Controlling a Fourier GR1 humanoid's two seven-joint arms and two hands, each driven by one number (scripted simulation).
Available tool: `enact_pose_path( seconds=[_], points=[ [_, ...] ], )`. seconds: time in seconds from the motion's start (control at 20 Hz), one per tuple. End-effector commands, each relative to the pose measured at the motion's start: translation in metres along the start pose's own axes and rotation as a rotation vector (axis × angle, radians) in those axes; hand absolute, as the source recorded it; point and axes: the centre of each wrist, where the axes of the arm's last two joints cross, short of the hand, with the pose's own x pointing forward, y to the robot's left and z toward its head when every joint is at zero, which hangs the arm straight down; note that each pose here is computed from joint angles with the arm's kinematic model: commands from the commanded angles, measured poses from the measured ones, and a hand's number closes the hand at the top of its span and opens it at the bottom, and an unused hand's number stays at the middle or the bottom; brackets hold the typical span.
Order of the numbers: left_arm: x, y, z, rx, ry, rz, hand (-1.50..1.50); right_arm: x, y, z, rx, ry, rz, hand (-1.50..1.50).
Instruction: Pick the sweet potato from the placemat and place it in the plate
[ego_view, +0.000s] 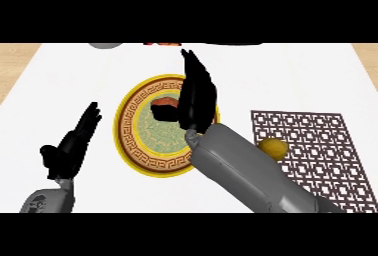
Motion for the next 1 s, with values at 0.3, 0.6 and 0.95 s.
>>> enact_pose_path(
  seconds=[0.3,0.6,0.95],
  points=[
    [0.005,0.017,0.011,0.036,0.011,-0.008,0.0,-0.051,-0.024,0.034,-0.147,0.108,-0.415,-1.5],
    [0.013,0.02,0.025,0.038,0.01,-0.012,0.0,-0.107,-0.09,0.052,-0.101,0.015,-0.413,-1.5],
    [0.007,0.012,0.003,0.046,0.026,0.002,0.0,-0.169,-0.138,0.057,-0.037,-0.04,-0.414,-1.5]
  ],
)
